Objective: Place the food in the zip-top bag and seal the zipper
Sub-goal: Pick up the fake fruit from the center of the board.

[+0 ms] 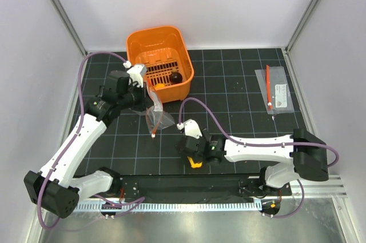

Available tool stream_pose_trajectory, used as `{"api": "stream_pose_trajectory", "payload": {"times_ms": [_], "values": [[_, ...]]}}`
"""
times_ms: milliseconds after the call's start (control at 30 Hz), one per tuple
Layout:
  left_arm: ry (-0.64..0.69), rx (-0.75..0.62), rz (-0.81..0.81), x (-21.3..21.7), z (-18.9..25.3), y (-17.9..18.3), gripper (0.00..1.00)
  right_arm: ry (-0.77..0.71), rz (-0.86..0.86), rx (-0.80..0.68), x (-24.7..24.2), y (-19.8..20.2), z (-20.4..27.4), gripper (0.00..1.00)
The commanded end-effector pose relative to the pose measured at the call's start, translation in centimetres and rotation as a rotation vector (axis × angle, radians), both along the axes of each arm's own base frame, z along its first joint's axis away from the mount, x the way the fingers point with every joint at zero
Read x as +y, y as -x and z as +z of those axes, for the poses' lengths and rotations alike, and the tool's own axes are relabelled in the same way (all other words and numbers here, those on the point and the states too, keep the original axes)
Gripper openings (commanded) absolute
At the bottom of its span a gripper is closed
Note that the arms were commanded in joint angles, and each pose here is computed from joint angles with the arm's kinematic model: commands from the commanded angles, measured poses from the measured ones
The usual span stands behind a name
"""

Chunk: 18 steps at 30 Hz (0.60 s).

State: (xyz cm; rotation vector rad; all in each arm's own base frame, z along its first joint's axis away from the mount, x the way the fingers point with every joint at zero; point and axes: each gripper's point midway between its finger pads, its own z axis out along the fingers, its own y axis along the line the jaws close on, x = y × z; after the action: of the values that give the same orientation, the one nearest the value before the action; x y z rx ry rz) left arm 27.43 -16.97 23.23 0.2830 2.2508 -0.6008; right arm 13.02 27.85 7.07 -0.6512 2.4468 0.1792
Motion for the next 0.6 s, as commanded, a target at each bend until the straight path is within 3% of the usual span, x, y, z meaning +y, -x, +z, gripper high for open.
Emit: {"api": "stream_pose_trajectory", "payload": {"times_ms": [0, 133, 200, 233, 367, 567], "values": [[0.006, -0.033, 0.009, 0.3, 0.8, -0.1, 0.0, 0.063, -0.066, -0.046, -0.9, -0.6, -0.4, 0.96], [0.006, -0.031, 0.01, 0.3, 0.8, -0.1, 0.0, 0.055, -0.054, -0.032, -0.6, -0.4, -1.3, 0.92], [0.004, -0.027, 0.01, 0.3, 0.7, -0.1, 0.0, 0.032, -0.038, -0.031, -0.1, -0.4, -1.2, 0.82], [0.005, -0.029, 0.008, 0.2, 0.8, -0.1, 0.0, 0.007, -0.032, -0.035, 0.3, -0.4, -0.7, 0.71], [-0.067, 0.032, 0.076, 1.8, 0.0, 0.2, 0.0, -0.076, 0.007, -0.089, 1.7, -1.1, 2.7, 0.51], [-0.084, 0.105, 0.077, 2.7, 1.0, 2.9, 0.01, -0.236, 0.042, -0.222, 2.7, -2.8, 8.5, 0.41]]}}
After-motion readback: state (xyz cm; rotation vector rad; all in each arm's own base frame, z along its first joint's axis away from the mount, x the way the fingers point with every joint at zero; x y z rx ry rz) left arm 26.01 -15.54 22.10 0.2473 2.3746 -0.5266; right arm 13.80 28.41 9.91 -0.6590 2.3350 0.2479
